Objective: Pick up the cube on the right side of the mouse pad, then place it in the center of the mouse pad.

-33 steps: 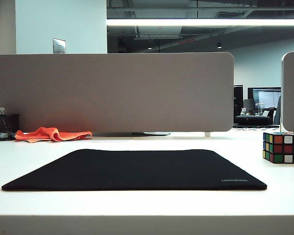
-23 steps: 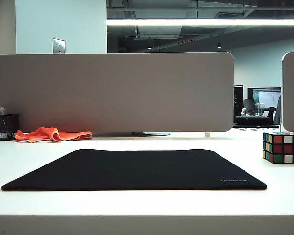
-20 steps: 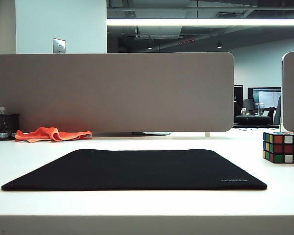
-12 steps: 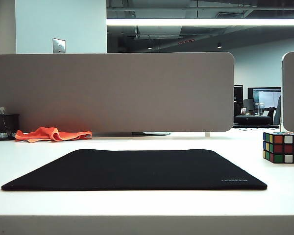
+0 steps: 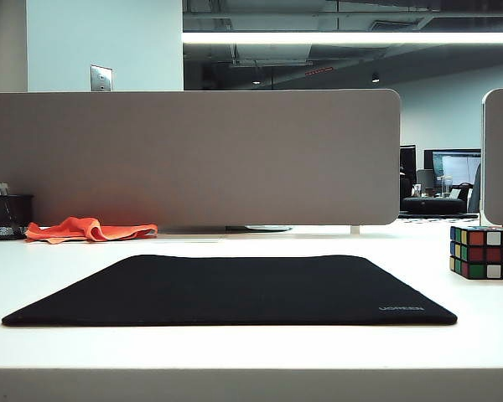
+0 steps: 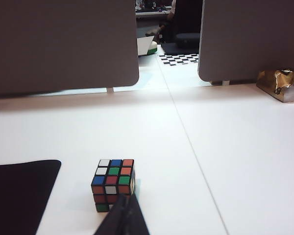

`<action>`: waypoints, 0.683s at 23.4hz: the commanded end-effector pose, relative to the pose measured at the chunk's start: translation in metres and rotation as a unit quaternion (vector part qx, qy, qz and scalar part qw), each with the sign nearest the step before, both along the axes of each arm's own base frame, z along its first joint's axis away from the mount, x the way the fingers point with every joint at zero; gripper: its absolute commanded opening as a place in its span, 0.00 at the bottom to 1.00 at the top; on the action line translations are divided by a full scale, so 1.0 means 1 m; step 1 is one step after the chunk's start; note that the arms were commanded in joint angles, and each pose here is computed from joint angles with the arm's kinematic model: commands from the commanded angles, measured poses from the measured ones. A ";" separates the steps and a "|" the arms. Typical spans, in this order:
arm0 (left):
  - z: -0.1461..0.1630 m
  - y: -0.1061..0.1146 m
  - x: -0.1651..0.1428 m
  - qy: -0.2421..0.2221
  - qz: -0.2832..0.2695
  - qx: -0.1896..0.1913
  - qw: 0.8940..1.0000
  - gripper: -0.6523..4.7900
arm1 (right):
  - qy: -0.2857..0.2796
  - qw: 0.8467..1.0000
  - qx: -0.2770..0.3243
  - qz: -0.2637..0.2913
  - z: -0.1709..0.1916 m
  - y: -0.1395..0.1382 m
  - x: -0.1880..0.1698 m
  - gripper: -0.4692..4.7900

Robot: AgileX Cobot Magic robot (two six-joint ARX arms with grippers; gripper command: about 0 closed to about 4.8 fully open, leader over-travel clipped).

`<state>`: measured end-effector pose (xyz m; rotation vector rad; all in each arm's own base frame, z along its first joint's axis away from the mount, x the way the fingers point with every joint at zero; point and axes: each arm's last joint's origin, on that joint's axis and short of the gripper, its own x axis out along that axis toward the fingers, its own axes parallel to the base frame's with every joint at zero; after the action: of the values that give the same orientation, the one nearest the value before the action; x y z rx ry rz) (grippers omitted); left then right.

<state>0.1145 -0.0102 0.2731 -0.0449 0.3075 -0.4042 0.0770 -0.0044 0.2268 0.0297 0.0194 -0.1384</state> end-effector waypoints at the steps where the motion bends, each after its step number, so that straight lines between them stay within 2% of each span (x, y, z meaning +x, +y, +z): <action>1: 0.007 -0.004 0.006 -0.025 -0.033 -0.004 0.999 0.11 | -0.017 1.000 0.023 0.000 0.024 0.000 -0.004 0.09; 4: 0.006 -0.007 0.012 -0.024 -0.036 -0.003 0.999 0.13 | 0.012 1.000 0.024 0.000 0.063 0.000 0.001 0.08; 5: 0.007 -0.008 0.015 -0.011 -0.026 -0.020 0.999 0.16 | 0.019 0.999 0.024 0.009 0.076 0.001 0.006 0.08; 7: 0.008 -0.008 0.017 0.006 -0.025 -0.040 0.999 0.29 | 0.023 0.999 0.025 0.025 0.092 0.002 0.014 0.08; 9: 0.011 -0.009 0.018 0.017 -0.034 -0.041 0.998 0.41 | 0.023 0.999 0.025 0.041 0.103 0.003 0.022 0.08; 12: 0.018 -0.010 0.018 0.012 -0.045 -0.041 0.998 0.42 | 0.028 0.996 0.028 0.077 0.115 0.005 0.035 0.09; 14: 0.025 -0.011 0.017 0.001 -0.048 -0.040 0.998 0.42 | 0.023 0.994 0.028 0.102 0.121 0.006 0.042 0.22; 16: 0.031 -0.011 0.016 -0.009 -0.050 -0.040 0.998 0.42 | 0.025 0.994 0.029 0.106 0.123 0.006 0.050 0.47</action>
<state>0.1312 -0.0209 0.2977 -0.1115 0.3083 -0.5097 0.1247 0.0015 0.3429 0.0784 0.1146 0.0587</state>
